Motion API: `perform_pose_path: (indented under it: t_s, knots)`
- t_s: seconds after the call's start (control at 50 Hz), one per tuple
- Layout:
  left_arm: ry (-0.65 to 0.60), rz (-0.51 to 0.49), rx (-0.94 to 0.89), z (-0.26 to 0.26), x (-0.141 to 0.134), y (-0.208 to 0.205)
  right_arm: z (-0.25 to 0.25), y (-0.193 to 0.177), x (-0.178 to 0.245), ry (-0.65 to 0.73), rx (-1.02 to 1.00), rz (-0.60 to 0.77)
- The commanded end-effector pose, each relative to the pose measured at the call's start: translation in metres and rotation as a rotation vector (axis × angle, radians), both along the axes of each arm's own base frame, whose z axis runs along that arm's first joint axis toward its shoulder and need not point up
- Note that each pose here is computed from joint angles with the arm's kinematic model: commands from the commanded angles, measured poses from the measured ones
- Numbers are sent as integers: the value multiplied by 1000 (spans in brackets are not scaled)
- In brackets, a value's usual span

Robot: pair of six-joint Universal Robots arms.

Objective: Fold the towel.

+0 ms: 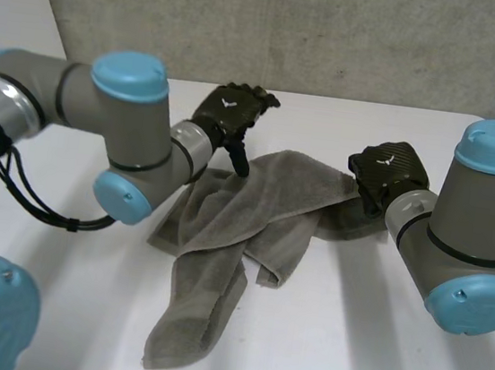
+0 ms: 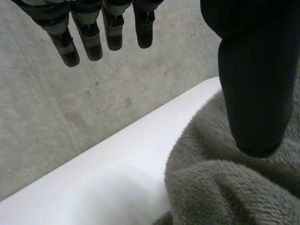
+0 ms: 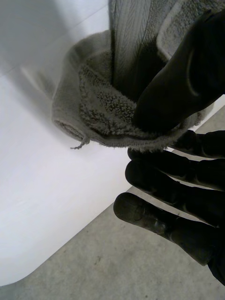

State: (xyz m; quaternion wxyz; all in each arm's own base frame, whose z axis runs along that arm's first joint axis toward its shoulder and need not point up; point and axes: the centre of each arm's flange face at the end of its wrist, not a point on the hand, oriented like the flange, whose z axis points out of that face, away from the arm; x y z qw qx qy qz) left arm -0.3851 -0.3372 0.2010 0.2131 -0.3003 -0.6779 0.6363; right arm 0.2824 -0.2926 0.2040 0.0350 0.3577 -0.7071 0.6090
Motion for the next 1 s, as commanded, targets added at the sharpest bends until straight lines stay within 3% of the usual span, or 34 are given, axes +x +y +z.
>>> perform_pose_path:
  t_s: [0.02,0.2,0.3,0.46,0.58,0.72,1.0]
  knots:
    - [-38,64,74,48,35,35,8,6,-7,0,-3,-10]
    - [-55,163,154,55,79,88,11,10,-27,5,5,-56]
    - [-19,224,294,27,98,112,27,14,-46,-22,-50,-101]
    - [-28,218,423,-8,95,131,70,29,-52,-64,-162,-98]
    - [-23,199,414,-24,82,133,92,39,-56,-81,-226,-97]
    - [-22,269,382,-46,75,117,114,56,-67,-79,-237,-107]
    - [-24,244,435,-58,68,130,145,59,-94,-103,-329,-149]
